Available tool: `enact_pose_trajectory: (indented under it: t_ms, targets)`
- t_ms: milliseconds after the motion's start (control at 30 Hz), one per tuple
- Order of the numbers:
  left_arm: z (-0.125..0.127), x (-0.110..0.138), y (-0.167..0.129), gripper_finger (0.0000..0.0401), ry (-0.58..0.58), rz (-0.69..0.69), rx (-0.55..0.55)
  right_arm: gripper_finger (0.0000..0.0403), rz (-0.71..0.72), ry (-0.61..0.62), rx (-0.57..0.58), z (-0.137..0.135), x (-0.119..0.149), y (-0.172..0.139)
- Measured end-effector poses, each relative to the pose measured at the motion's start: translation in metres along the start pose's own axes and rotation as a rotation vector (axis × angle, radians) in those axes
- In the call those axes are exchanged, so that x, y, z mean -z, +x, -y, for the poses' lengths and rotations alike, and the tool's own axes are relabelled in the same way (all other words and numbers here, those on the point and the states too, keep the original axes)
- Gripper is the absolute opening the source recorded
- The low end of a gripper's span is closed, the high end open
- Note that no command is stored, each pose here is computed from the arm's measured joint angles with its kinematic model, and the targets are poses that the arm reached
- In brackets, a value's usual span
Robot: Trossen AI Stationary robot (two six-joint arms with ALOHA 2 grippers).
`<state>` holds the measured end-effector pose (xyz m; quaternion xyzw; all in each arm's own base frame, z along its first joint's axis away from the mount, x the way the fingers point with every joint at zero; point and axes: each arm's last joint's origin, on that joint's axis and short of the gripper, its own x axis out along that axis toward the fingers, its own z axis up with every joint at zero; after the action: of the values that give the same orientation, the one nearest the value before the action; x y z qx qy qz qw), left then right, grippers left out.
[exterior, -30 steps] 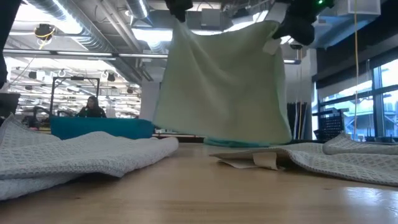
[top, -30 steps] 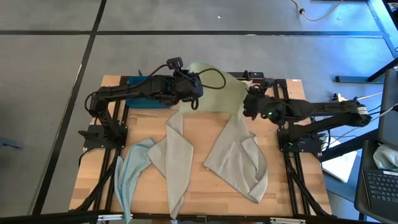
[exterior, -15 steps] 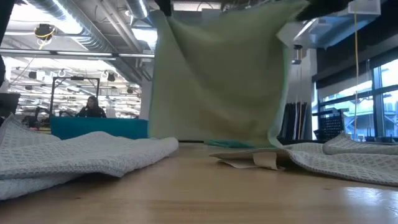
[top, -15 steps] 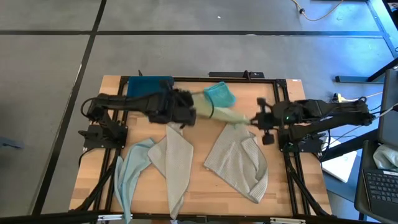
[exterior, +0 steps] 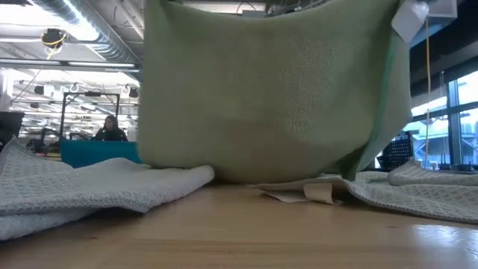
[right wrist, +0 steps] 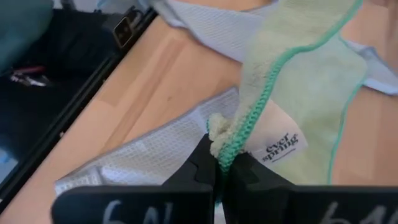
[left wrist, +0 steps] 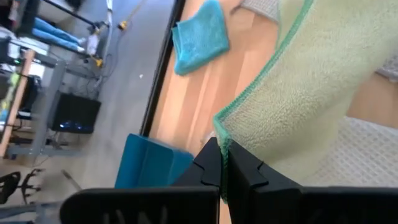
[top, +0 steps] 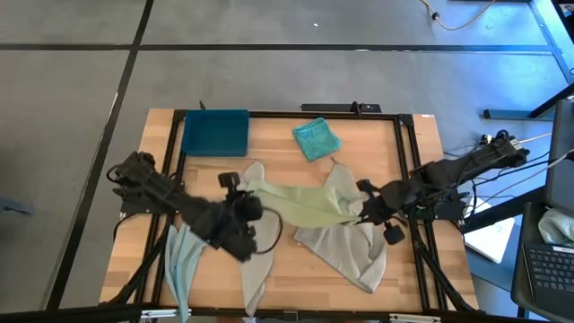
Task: Fold microfiber towels
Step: Fold the green towel
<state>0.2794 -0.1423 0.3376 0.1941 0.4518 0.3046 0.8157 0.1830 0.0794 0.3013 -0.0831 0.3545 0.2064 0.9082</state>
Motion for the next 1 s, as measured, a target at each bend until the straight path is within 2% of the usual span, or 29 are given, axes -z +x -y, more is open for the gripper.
enact_pose_trajectory:
  t_ms: [200, 233, 300, 433, 533, 700, 800, 1000]
  targets:
    - [0.017, 0.015, -0.017, 0.0, 0.002, 0.088, -0.016, 0.0005, -0.028, 0.018, -0.003, -0.002, -0.001, 0.011]
    - [0.018, 0.016, -0.019, 0.0, 0.005, 0.11, -0.028, 0.0005, -0.032, 0.001, 0.033, -0.002, -0.001, 0.011]
    - [0.016, 0.016, -0.024, 0.0, 0.004, 0.173, -0.067, 0.0005, -0.046, -0.037, 0.198, 0.003, 0.0, 0.011]
    - [0.01, 0.014, -0.026, 0.0, 0.024, 0.243, -0.138, 0.0005, -0.135, -0.153, 0.61, 0.014, 0.004, 0.005]
    - [0.007, 0.012, -0.024, 0.0, 0.057, 0.265, -0.176, 0.0005, -0.213, -0.284, 0.814, 0.019, 0.005, 0.001]
    - [-0.003, 0.006, -0.019, 0.0, 0.122, 0.325, -0.311, 0.0005, -0.319, -0.476, 1.002, 0.02, 0.001, -0.003]
    - [-0.013, 0.0, -0.012, 0.0, 0.16, 0.352, -0.423, 0.0005, -0.342, -0.565, 1.052, 0.016, -0.003, -0.006]
    - [-0.041, -0.01, 0.009, 0.0, 0.2, 0.262, -0.514, 0.0006, -0.36, -0.683, 1.183, 0.007, -0.014, -0.017]
